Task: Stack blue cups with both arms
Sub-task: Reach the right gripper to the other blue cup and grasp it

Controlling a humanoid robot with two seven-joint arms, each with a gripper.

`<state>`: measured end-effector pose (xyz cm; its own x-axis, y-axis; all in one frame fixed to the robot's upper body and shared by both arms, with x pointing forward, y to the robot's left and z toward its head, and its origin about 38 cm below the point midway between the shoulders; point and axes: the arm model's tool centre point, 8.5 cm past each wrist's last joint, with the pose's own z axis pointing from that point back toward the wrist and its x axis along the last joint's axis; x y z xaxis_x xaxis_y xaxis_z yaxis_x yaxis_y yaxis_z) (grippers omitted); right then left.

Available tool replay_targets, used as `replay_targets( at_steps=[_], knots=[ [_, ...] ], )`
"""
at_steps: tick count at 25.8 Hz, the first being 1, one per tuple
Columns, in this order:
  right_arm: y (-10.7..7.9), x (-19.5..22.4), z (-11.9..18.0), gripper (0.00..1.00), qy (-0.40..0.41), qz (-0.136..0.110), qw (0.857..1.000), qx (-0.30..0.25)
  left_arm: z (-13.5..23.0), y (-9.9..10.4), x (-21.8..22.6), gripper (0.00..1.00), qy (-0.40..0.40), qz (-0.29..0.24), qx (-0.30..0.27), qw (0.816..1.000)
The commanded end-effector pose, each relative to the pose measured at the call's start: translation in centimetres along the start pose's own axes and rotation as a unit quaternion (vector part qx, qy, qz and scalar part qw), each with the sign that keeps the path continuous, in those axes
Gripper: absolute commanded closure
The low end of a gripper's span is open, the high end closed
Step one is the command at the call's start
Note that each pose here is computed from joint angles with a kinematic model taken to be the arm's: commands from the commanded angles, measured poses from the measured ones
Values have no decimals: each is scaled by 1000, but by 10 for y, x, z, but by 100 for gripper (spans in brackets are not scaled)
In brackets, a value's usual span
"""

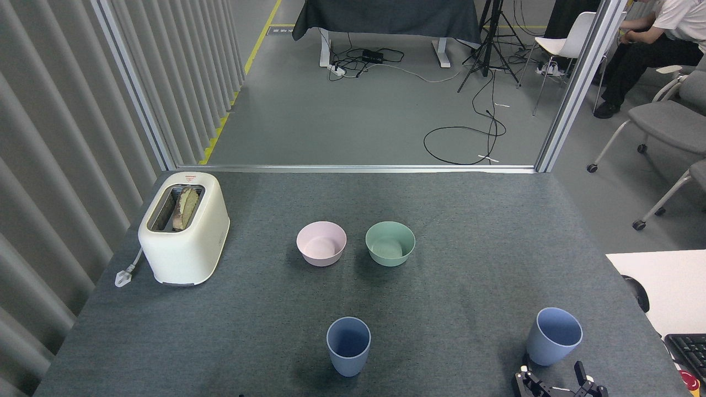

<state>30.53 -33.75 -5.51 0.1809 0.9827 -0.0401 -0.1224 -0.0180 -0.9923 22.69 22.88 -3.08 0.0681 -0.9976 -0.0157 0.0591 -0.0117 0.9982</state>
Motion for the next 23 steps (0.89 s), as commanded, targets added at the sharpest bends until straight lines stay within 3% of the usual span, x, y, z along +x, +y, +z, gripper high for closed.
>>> replay_targets(
  at_steps=[1, 8, 18, 23],
  knots=[
    [-2, 1, -9, 0, 1, -3, 1000, 0, 0, 0, 0, 0, 0, 0, -1, 1000],
    [-14, -10, -29, 0, 3, 9, 1000, -9, 2, -2, -2, 0, 1, -2, -3, 1000],
    [-9, -3, -40, 0, -3, 11, 1000, 4, 1, -2, -2, 0, 1, -3, -3, 1000],
    [-7, 1, -43, 13, -4, 9, 1000, 9, 0, -1, -2, 0, 1, -3, -2, 1000]
  ],
)
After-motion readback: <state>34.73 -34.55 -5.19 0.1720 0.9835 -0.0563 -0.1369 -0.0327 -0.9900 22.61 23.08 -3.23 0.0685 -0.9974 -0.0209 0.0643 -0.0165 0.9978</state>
